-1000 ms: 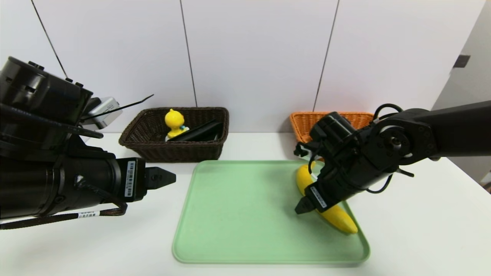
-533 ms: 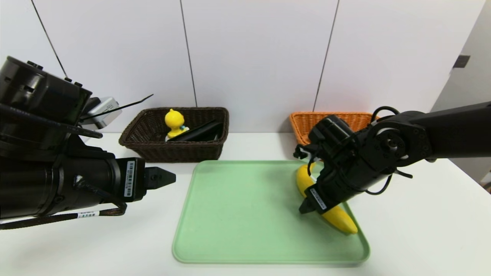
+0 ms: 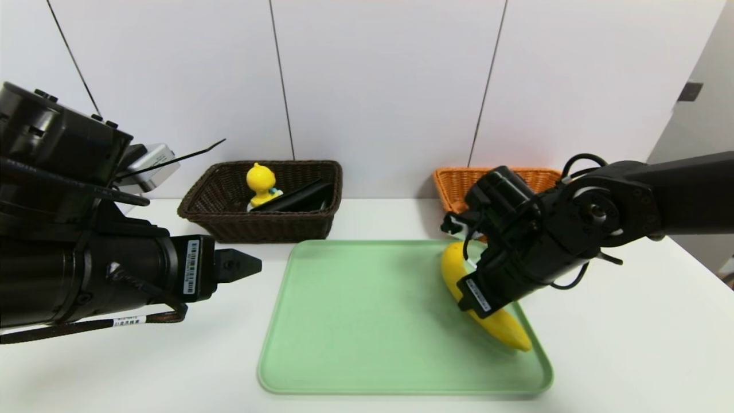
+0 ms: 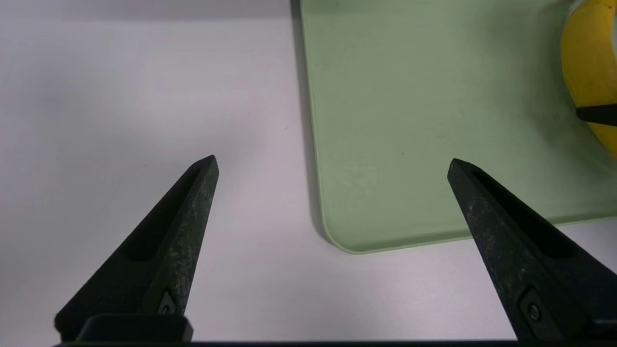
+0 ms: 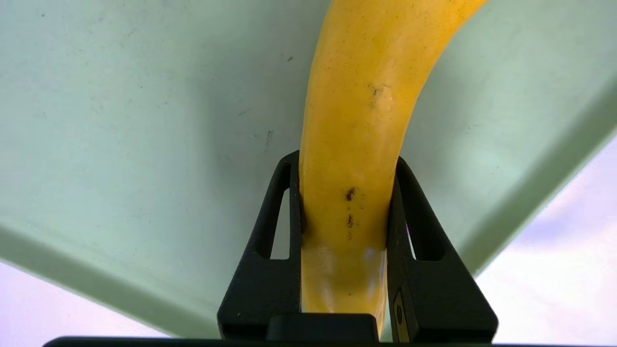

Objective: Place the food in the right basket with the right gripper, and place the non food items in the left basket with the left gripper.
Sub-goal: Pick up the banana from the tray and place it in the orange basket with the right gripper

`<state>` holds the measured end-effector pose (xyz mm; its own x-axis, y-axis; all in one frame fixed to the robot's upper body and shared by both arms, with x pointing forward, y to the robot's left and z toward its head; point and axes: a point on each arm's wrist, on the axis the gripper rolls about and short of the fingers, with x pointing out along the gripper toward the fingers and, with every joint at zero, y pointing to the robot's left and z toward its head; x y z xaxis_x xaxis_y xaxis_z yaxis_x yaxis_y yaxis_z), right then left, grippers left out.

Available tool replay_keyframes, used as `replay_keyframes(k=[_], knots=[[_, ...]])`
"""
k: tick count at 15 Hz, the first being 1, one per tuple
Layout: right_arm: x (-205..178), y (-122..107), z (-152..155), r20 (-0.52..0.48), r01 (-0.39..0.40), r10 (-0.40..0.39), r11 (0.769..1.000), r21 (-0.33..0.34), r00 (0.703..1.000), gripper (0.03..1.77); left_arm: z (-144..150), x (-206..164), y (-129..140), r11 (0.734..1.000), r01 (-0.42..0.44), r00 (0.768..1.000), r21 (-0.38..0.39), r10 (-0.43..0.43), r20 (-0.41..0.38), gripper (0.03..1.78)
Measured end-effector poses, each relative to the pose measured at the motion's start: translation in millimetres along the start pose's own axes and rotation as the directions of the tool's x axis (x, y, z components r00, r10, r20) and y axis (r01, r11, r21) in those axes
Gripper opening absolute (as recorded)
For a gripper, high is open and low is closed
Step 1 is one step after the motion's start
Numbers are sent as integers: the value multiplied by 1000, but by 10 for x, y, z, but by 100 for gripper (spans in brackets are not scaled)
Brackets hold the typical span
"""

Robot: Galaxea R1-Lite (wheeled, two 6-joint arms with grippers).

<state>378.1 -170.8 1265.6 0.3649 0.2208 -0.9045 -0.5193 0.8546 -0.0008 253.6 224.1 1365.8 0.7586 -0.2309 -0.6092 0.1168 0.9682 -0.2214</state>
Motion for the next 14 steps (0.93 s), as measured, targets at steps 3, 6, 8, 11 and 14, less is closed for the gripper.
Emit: replay_keyframes(k=[3,6,8,11,14], knots=[[-225,54,-8,61,-8,9,1000,-16,998,47,1,-12,3,1000,3,1000,-1,-3,3,169],[-556,143,-44,154,-21,32,997,-72,988,47,3,-23,5,1000,5,1000,-2,-5,6,169],[-789,165,-63,228,-14,36,995,-99,973,47,4,-35,8,1000,7,1000,-4,-7,9,169],[-1054,133,41,426,30,6,997,-77,905,47,3,-43,11,1000,8,1000,-4,-8,11,169],[-1187,13,172,572,178,-144,984,-4,807,47,5,-62,16,1000,10,1000,-6,-10,16,169]])
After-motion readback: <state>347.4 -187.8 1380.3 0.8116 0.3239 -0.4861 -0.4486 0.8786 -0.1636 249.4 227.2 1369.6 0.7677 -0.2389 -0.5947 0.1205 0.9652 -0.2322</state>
